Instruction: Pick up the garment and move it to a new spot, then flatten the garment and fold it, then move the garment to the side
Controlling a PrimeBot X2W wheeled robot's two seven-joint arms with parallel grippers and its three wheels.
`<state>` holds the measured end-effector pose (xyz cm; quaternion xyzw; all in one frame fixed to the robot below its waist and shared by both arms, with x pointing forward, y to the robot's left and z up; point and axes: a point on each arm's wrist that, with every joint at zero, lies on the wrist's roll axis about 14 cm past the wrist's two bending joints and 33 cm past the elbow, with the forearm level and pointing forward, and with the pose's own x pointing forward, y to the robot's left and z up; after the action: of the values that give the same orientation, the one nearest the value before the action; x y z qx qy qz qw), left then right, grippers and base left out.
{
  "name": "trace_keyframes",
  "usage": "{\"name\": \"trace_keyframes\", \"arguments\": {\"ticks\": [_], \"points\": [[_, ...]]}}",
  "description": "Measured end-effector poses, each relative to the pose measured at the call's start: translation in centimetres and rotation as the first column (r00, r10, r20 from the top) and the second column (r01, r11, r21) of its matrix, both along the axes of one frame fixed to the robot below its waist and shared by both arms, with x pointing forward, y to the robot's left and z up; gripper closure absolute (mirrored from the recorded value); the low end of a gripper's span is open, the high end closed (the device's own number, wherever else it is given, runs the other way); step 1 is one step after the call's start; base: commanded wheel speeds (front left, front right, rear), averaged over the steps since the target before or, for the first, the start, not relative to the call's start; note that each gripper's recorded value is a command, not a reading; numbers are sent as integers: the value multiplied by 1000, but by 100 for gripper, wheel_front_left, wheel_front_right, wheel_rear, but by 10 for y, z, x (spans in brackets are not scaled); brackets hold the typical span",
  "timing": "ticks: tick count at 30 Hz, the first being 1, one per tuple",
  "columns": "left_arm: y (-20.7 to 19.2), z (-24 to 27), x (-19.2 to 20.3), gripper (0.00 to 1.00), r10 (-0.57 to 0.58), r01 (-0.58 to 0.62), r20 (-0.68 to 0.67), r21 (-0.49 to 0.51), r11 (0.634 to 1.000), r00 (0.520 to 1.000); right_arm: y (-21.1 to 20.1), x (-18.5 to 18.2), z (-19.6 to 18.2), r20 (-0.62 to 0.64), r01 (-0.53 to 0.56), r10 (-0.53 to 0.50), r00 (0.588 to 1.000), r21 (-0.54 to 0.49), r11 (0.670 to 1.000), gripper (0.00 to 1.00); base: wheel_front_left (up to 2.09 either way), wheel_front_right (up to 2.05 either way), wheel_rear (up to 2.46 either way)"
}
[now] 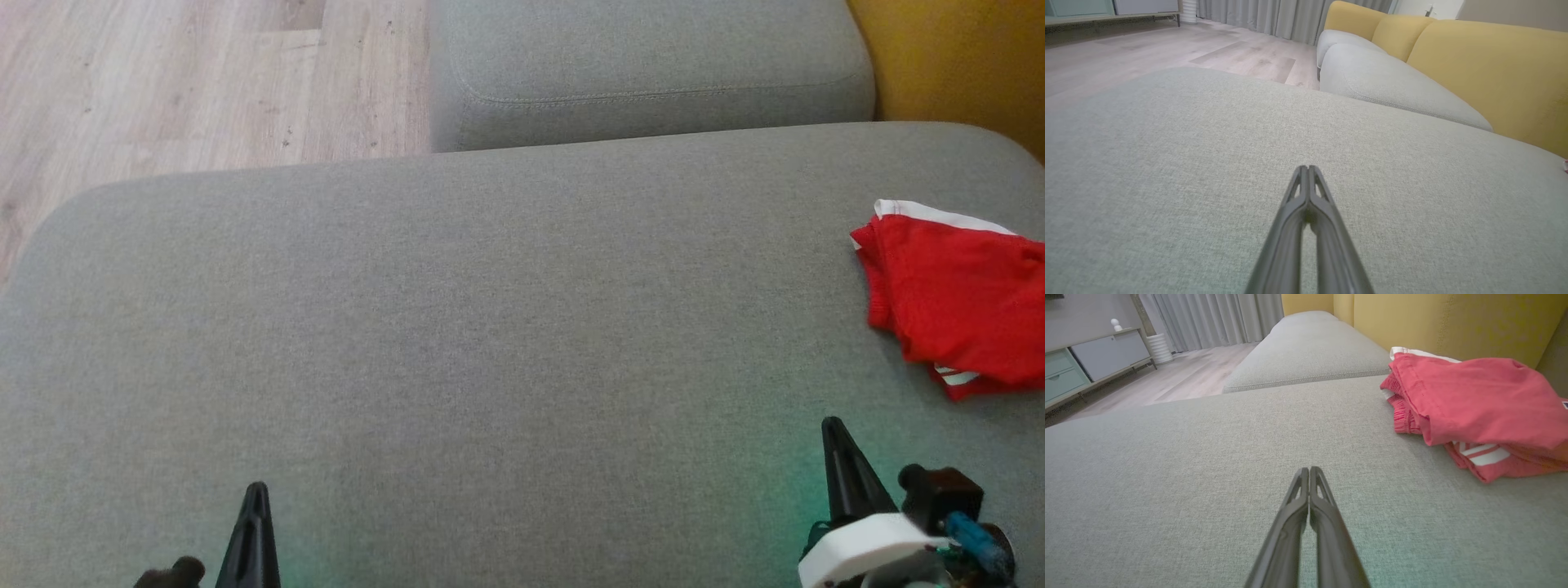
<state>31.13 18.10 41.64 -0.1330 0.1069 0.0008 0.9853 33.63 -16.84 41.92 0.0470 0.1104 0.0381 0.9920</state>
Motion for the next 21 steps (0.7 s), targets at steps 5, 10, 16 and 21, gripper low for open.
{"name": "trace_keyframes", "arguments": {"ticks": [5,10,16,21], "points": [[1,0,1,100,22,-22,-4,-49,999,1000,-3,1,1,-8,30,-29,1000,56,998,100,0,0,0],[3,1,4,100,40,-41,-9,-100,994,999,-6,1,2,-15,58,-57,998,113,992,100,0,0,0],[4,3,7,100,61,-63,-15,-160,985,998,-10,2,3,-22,94,-92,996,179,979,100,0,0,0],[5,3,8,100,80,-83,-22,-210,974,997,-13,3,4,-33,121,-116,993,235,964,100,0,0,0]]}}
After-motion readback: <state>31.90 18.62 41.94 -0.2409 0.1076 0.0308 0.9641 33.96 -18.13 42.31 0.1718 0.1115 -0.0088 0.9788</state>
